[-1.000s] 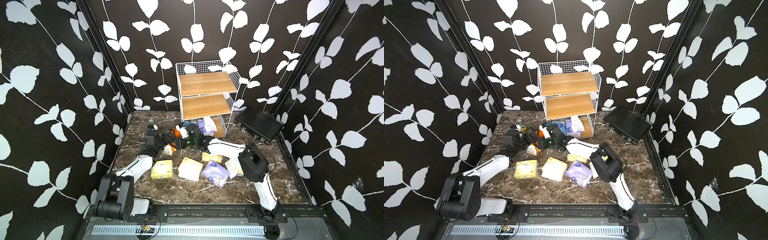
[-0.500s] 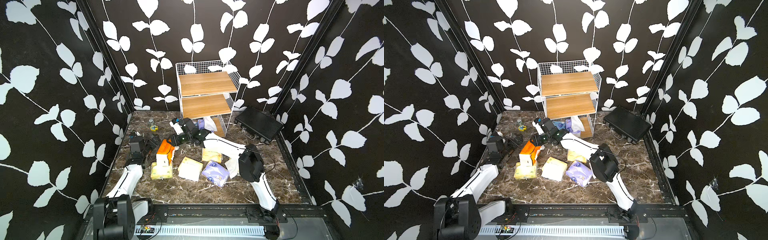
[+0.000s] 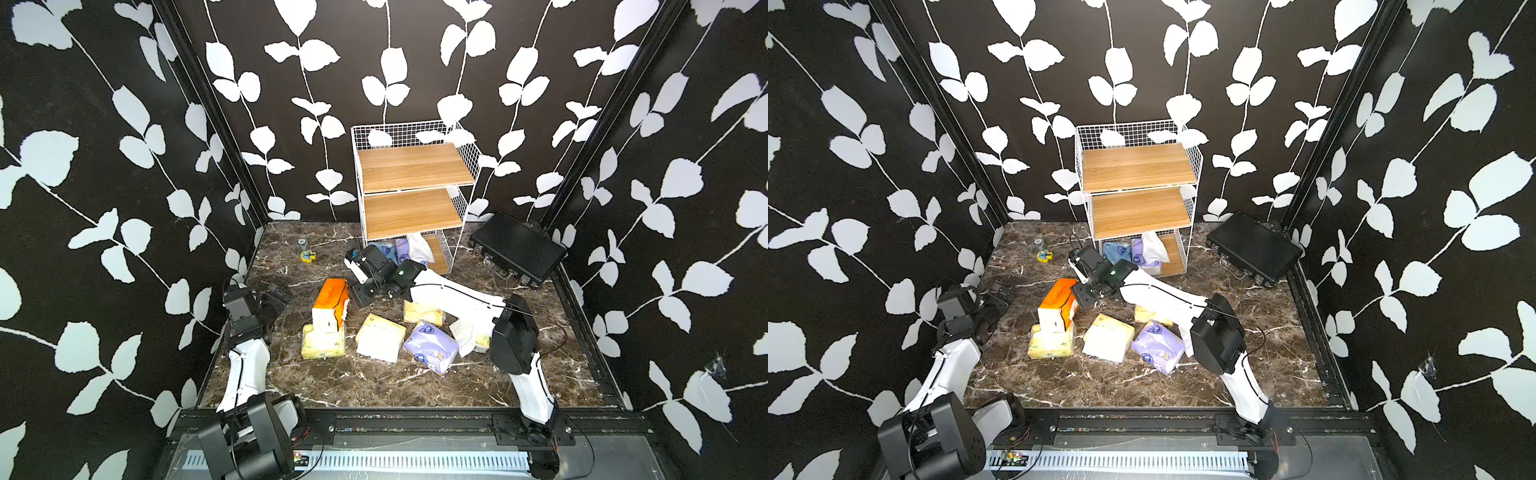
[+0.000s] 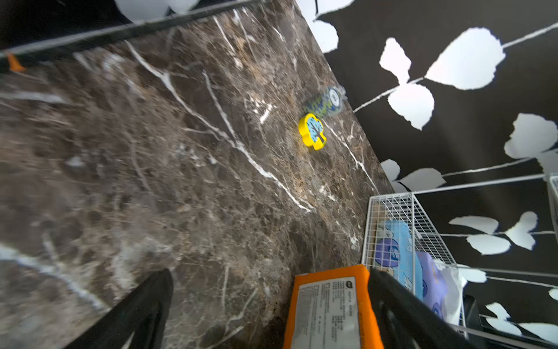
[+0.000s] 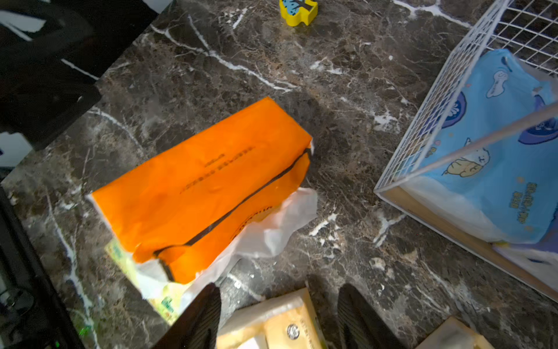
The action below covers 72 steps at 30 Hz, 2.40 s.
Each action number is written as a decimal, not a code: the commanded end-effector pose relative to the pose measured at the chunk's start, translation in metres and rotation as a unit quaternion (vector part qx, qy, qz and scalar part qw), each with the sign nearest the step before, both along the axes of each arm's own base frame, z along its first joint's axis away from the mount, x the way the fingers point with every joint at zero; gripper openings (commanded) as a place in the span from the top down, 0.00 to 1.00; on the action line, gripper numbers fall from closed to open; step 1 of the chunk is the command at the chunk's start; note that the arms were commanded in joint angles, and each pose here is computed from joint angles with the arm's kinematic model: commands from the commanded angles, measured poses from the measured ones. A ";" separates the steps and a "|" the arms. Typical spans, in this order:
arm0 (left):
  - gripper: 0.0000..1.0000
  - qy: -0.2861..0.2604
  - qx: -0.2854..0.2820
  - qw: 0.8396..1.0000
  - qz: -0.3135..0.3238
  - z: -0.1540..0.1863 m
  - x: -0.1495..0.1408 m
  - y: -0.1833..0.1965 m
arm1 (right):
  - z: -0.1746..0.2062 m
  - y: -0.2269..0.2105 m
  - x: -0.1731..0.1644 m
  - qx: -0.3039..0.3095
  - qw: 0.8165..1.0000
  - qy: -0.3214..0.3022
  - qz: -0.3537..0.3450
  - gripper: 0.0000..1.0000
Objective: Remove the tissue boxes from the shelf
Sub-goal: Adjust the box of tissues at the center of the board, then adjust the shelf at the center of the board, then adjust the box of tissues at the center of the board.
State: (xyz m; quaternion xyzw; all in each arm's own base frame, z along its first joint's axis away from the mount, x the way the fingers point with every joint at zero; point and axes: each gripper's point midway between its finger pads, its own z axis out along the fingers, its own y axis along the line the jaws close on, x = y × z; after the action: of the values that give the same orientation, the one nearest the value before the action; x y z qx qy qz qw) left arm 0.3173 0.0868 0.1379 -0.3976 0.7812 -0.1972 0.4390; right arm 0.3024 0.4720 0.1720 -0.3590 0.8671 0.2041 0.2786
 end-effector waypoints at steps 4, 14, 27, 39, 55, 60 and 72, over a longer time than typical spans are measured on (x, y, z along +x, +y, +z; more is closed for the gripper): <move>0.01 -0.015 0.002 1.000 -0.007 0.012 -0.009 -0.001 | -0.009 0.020 -0.022 0.010 0.999 0.015 0.037 0.38; 0.01 -0.026 0.032 0.999 0.013 0.035 -0.026 0.008 | -0.001 0.075 -0.001 0.053 0.997 0.018 0.043 0.39; 0.01 -0.021 -0.001 1.000 0.015 0.009 -0.022 0.015 | -0.015 0.123 0.034 0.155 0.986 0.046 0.028 0.34; 0.01 -0.019 -0.068 0.996 -0.047 -0.032 0.004 -0.001 | 0.029 0.050 0.080 0.228 0.973 0.010 -0.040 0.33; 0.01 -0.019 -0.059 0.989 -0.136 -0.037 0.044 -0.069 | 0.016 -0.018 0.040 0.221 0.975 0.017 -0.009 0.35; 0.01 -0.044 -0.069 0.985 -0.150 -0.027 0.057 -0.079 | 0.027 -0.014 0.030 0.249 0.968 0.031 0.009 0.38; 0.01 -0.062 -0.081 0.978 -0.181 -0.024 0.095 -0.111 | 0.041 -0.038 0.022 0.238 0.971 0.006 -0.010 0.44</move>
State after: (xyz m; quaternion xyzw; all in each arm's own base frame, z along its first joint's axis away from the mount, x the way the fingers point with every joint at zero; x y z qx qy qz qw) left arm 0.3972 -0.0233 0.0939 -0.2840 0.8078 -0.3518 0.3782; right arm 0.3231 0.4424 0.2018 -0.2715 0.8045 0.4134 0.3290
